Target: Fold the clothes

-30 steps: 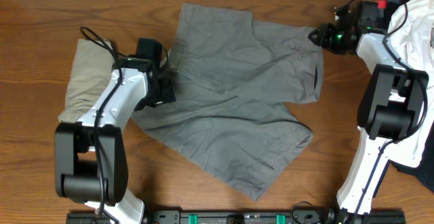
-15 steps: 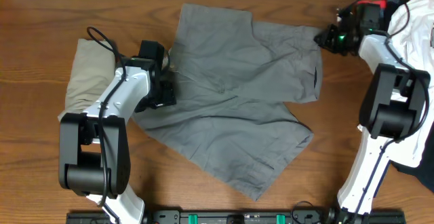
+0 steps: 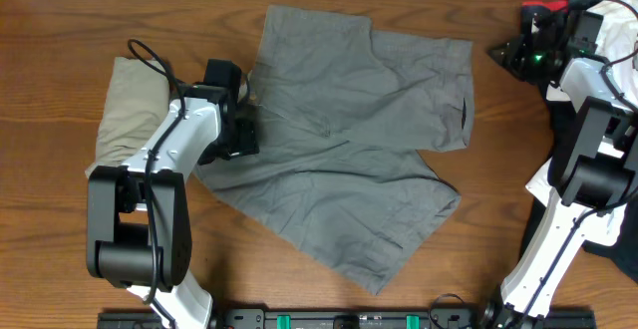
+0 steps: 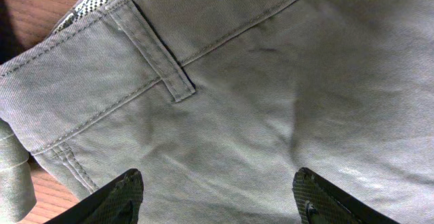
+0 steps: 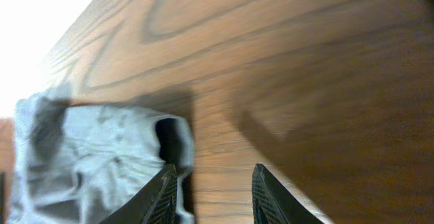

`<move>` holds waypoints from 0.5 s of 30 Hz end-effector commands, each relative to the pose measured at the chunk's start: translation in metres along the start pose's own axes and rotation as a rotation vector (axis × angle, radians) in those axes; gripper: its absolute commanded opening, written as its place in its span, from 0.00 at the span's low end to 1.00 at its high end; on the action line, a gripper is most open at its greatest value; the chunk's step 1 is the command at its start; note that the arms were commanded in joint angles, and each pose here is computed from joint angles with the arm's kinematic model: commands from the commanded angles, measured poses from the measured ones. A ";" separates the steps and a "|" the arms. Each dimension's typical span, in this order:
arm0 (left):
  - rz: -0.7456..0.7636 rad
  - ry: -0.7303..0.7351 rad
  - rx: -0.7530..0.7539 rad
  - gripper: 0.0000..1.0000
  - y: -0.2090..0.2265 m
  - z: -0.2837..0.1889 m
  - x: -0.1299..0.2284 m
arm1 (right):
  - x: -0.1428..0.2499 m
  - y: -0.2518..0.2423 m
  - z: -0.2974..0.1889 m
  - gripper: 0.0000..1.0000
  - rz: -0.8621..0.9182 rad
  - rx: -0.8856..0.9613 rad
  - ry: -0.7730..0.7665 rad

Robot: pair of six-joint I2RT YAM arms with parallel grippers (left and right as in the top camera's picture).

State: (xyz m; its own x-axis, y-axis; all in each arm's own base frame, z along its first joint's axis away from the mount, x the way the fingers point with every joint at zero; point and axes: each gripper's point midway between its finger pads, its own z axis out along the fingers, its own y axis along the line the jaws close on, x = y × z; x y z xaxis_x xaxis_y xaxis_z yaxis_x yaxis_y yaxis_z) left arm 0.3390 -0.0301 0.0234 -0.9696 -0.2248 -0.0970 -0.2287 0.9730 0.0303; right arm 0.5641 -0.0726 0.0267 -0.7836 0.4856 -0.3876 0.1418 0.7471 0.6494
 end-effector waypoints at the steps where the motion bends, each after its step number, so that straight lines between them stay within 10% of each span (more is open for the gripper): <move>1: 0.017 0.011 -0.009 0.72 0.002 0.003 0.002 | 0.013 0.018 0.011 0.35 -0.010 -0.061 0.042; 15: 0.016 0.013 -0.005 0.73 0.001 0.003 0.003 | 0.032 0.042 0.050 0.22 -0.119 0.109 0.046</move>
State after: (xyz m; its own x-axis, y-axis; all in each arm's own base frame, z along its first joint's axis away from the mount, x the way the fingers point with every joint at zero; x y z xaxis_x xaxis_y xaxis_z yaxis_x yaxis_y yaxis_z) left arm 0.3391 -0.0302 0.0234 -0.9695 -0.2252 -0.0971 -0.2290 0.9730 0.0294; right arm 0.5749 -0.0069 0.0166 -0.8225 0.3772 -0.4257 0.0930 0.8276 0.5536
